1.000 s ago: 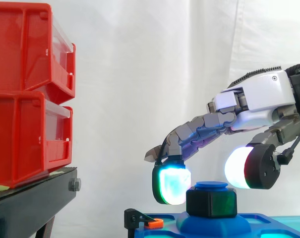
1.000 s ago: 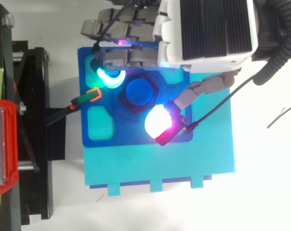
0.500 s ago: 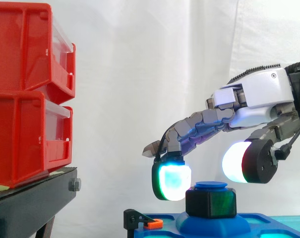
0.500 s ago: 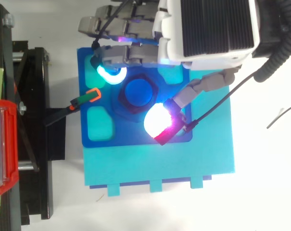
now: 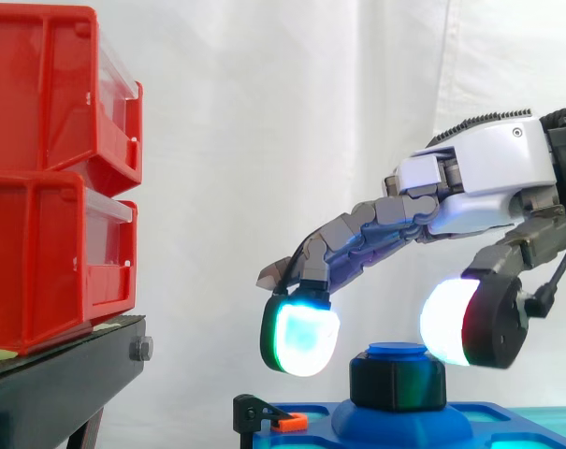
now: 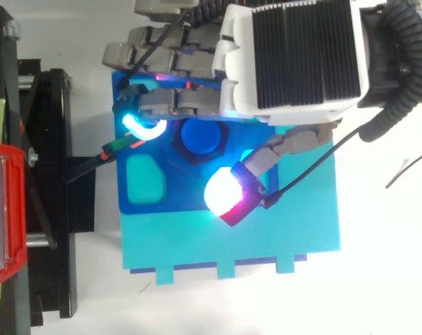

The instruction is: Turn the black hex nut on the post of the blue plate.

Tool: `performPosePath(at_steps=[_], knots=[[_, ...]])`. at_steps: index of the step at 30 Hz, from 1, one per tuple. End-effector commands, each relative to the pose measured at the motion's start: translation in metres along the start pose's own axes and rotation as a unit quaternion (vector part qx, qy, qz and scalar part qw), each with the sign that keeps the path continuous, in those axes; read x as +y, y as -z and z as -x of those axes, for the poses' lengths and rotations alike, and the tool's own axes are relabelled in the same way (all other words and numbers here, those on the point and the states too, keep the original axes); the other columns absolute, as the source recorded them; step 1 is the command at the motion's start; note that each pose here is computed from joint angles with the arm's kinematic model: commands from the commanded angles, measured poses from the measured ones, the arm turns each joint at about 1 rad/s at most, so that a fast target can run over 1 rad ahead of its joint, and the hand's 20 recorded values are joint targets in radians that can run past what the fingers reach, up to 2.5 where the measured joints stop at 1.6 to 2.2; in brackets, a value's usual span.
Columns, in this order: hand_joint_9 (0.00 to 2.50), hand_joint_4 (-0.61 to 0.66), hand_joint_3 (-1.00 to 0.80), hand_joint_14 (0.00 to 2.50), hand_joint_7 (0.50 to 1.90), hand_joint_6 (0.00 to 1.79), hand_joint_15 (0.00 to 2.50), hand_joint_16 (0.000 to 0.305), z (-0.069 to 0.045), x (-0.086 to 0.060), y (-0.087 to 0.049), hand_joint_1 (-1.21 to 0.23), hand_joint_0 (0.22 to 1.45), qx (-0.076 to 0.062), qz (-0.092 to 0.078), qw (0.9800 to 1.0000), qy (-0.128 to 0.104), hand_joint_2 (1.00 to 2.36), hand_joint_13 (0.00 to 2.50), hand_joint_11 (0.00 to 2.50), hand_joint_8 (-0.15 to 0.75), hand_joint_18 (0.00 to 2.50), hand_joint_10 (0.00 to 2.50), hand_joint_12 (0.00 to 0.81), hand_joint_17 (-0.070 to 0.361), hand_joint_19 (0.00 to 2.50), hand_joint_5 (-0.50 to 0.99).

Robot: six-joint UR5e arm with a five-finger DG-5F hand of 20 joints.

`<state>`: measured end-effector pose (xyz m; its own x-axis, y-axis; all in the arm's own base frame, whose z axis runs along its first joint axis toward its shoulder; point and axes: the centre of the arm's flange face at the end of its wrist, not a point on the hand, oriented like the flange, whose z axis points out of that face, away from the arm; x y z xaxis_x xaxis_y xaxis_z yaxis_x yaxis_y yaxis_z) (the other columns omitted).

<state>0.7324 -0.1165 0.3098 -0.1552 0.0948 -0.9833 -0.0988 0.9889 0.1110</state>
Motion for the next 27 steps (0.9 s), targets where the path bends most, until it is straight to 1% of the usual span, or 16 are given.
performPosePath(at_steps=[1, 3, 5, 6, 7, 8, 9, 10, 12, 14, 15, 18, 27], knots=[[0.10, 0.12, -0.50, 0.00, 0.81, 0.50, 0.07, 0.072, 0.000, 0.001, 0.000, -0.64, 0.33, 0.001, 0.000, 1.0000, 0.000, 1.00, 0.21, 0.00, 0.239, 0.04, 0.00, 0.413, 0.162, 0.16, -0.27], [0.09, 0.12, -0.50, 0.00, 0.81, 0.50, 0.07, 0.072, -0.002, 0.001, 0.000, -0.65, 0.33, 0.002, 0.000, 1.0000, 0.001, 1.00, 0.21, 0.00, 0.237, 0.03, 0.00, 0.412, 0.161, 0.16, -0.27], [0.09, 0.12, -0.50, 0.00, 0.81, 0.50, 0.08, 0.071, -0.001, 0.001, 0.000, -0.65, 0.33, 0.001, -0.004, 1.0000, 0.001, 1.00, 0.20, 0.00, 0.236, 0.03, 0.00, 0.410, 0.160, 0.16, -0.27], [0.09, 0.12, -0.50, 0.00, 0.81, 0.50, 0.07, 0.071, -0.003, 0.001, 0.000, -0.65, 0.34, 0.003, -0.003, 1.0000, 0.001, 1.00, 0.20, 0.00, 0.235, 0.03, 0.00, 0.408, 0.159, 0.16, -0.27], [0.09, 0.12, -0.50, 0.00, 0.82, 0.50, 0.08, 0.071, -0.012, 0.002, 0.002, -0.65, 0.34, 0.011, -0.002, 0.9999, -0.001, 1.00, 0.20, 0.00, 0.235, 0.03, 0.00, 0.408, 0.159, 0.16, -0.27], [0.09, 0.12, -0.50, 0.00, 0.82, 0.50, 0.08, 0.071, -0.018, 0.003, 0.003, -0.65, 0.34, 0.015, -0.003, 0.9999, -0.002, 1.00, 0.20, 0.00, 0.235, 0.03, 0.00, 0.408, 0.159, 0.16, -0.27], [0.09, 0.12, -0.50, 0.00, 0.83, 0.50, 0.08, 0.071, -0.021, 0.002, 0.003, -0.64, 0.34, 0.015, -0.003, 0.9999, -0.002, 1.00, 0.20, 0.00, 0.234, 0.03, 0.00, 0.408, 0.159, 0.16, -0.27], [0.09, 0.13, -0.50, 0.00, 0.83, 0.50, 0.07, 0.071, -0.028, 0.002, 0.002, -0.64, 0.34, 0.007, -0.005, 1.0000, -0.001, 1.00, 0.20, 0.00, 0.235, 0.03, 0.00, 0.408, 0.159, 0.16, -0.27], [0.09, 0.13, -0.50, 0.00, 0.84, 0.50, 0.08, 0.071, -0.031, 0.002, 0.001, -0.64, 0.34, -0.002, -0.005, 1.0000, -0.001, 1.00, 0.20, 0.00, 0.234, 0.02, 0.00, 0.409, 0.159, 0.17, -0.27], [0.09, 0.14, -0.50, 0.00, 0.85, 0.50, 0.08, 0.070, -0.029, 0.003, -0.002, -0.64, 0.34, -0.015, -0.003, 0.9999, 0.000, 1.00, 0.20, 0.00, 0.234, 0.02, 0.00, 0.408, 0.158, 0.16, -0.26], [0.09, 0.14, -0.50, 0.00, 0.86, 0.50, 0.07, 0.070, -0.029, 0.003, -0.002, -0.64, 0.34, -0.015, -0.003, 0.9999, 0.000, 1.00, 0.20, 0.00, 0.234, 0.02, 0.00, 0.408, 0.158, 0.17, -0.26], [0.09, 0.15, -0.50, 0.00, 0.87, 0.50, 0.07, 0.070, -0.029, 0.003, -0.002, -0.63, 0.34, -0.012, -0.003, 0.9999, -0.001, 1.00, 0.20, 0.00, 0.235, 0.03, 0.00, 0.408, 0.158, 0.17, -0.26], [0.09, 0.16, -0.50, 0.00, 0.90, 0.50, 0.09, 0.070, -0.030, 0.003, -0.001, -0.61, 0.35, -0.011, -0.003, 0.9999, -0.001, 1.00, 0.21, 0.00, 0.238, 0.04, 0.00, 0.407, 0.157, 0.17, -0.25]])
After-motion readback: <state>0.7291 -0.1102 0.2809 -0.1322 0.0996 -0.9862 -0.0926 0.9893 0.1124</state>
